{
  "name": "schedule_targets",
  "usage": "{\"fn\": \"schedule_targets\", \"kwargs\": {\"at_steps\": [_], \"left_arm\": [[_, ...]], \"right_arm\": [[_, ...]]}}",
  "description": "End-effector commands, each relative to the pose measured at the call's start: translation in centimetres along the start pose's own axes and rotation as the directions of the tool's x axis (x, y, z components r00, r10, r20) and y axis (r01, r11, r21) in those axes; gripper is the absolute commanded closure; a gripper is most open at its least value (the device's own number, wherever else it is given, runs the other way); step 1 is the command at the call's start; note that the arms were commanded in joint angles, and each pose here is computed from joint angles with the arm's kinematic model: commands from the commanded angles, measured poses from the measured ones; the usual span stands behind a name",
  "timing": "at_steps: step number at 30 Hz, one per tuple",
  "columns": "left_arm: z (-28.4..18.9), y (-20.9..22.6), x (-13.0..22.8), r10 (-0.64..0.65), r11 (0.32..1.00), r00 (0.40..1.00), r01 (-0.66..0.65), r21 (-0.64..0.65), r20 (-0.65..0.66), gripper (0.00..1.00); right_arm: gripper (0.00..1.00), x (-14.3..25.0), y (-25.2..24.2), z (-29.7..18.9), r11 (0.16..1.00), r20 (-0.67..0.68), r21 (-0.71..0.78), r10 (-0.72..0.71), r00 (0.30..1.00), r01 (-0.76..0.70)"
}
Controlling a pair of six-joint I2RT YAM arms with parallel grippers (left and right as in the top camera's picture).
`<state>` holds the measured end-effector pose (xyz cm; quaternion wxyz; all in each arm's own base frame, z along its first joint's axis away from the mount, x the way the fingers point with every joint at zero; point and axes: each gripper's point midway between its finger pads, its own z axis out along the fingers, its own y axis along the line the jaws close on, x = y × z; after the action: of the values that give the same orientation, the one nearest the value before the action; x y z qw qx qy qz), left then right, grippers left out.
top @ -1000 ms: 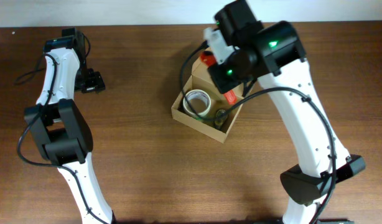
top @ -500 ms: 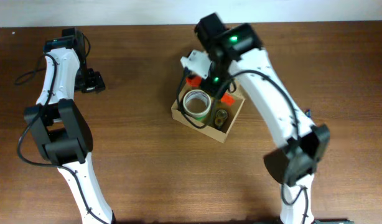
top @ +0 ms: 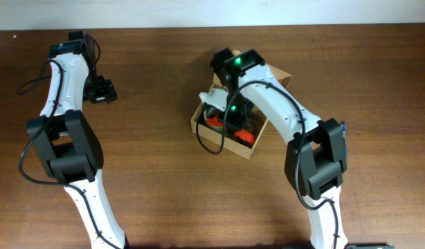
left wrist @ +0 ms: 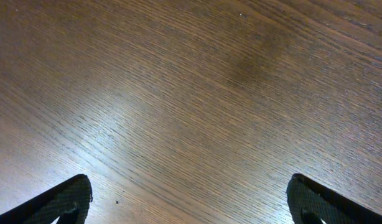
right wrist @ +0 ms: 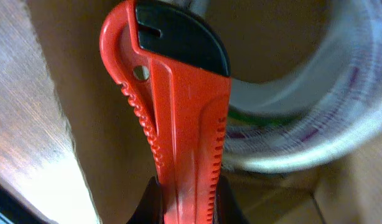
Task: Pack container
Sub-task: 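Carry the box cutter into the box and release it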
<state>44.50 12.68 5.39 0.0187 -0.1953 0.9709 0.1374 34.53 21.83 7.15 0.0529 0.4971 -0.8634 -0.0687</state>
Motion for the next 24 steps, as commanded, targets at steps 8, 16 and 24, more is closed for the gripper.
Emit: {"fn": "schedule_targets", "kwargs": {"at_steps": [8, 16, 24], "left_arm": [[-0.4, 0.1, 0.0, 0.005, 1.0, 1.0, -0.005, 0.005, 0.006, 0.0], [-0.4, 0.1, 0.0, 0.005, 1.0, 1.0, -0.005, 0.005, 0.006, 0.0], [-0.4, 0.1, 0.0, 0.005, 1.0, 1.0, -0.005, 0.005, 0.007, 0.0]], "right_arm": [[0.96, -1.2, 3.4, 1.8, 0.997, -0.011, -0.041, -0.07, 0.997, 0.07], [0.71, -1.0, 3.3, 1.8, 0.997, -0.015, -0.043, -0.065, 0.998, 0.064], [0.49, -0.7, 2.3, 1.7, 1.0, -0.036, 0.013, -0.021, 0.999, 0.021]]}}
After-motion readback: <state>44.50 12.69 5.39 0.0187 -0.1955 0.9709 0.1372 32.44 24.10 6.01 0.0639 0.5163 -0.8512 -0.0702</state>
